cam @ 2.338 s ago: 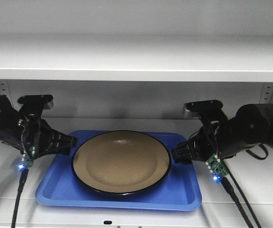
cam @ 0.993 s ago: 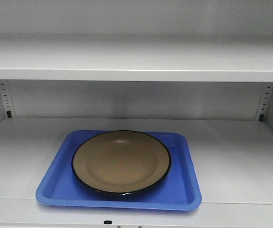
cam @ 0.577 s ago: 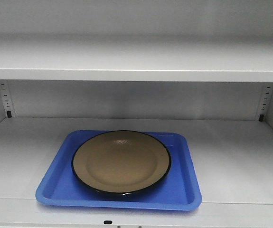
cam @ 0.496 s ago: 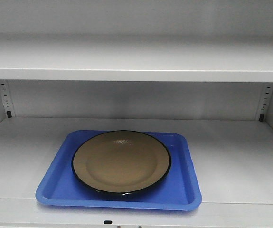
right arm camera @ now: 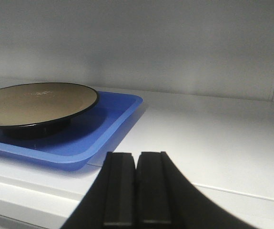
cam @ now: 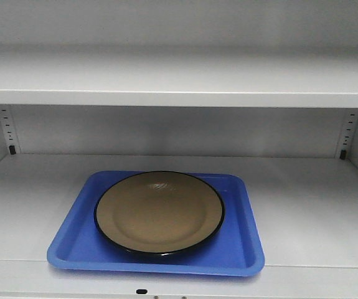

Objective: Place disk in tray to left cabinet

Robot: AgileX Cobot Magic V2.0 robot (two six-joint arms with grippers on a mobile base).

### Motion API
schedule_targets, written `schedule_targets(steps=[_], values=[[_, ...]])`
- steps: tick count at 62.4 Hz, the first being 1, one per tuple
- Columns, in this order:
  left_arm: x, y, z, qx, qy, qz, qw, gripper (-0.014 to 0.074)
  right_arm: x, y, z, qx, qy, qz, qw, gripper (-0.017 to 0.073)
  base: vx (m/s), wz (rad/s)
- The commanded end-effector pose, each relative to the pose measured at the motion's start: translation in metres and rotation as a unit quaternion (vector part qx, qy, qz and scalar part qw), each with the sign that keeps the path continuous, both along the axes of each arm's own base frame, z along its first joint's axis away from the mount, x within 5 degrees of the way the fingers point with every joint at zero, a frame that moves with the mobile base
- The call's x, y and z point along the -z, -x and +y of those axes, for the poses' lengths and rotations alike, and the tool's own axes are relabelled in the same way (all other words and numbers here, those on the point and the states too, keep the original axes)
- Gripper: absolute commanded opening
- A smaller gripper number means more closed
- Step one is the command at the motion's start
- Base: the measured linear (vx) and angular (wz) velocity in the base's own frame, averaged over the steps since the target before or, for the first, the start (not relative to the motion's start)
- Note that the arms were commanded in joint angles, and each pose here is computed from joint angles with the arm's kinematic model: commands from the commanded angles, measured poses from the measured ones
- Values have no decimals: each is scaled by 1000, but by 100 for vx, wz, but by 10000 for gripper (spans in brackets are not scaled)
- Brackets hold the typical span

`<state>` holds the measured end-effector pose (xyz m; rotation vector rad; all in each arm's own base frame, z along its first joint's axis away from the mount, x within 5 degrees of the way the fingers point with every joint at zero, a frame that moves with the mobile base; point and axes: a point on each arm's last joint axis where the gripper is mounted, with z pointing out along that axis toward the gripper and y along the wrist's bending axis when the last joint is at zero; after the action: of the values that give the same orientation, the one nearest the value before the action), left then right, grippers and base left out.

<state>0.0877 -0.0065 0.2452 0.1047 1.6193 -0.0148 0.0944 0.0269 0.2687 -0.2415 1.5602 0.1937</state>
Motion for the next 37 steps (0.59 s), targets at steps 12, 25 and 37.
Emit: schedule_targets(steps=[12, 25, 37], values=[[50, 25, 6, -36, -4, -20, 999, -1, -17, -1, 0, 1, -5, -53, 999, -3, 0, 0], [52, 31, 4, -24, 1, -23, 999, -1, -17, -1, 0, 1, -5, -53, 999, -3, 0, 0], [52, 31, 4, -25, 2, -25, 999, -1, -17, -1, 0, 1, -5, -53, 999, -3, 0, 0]])
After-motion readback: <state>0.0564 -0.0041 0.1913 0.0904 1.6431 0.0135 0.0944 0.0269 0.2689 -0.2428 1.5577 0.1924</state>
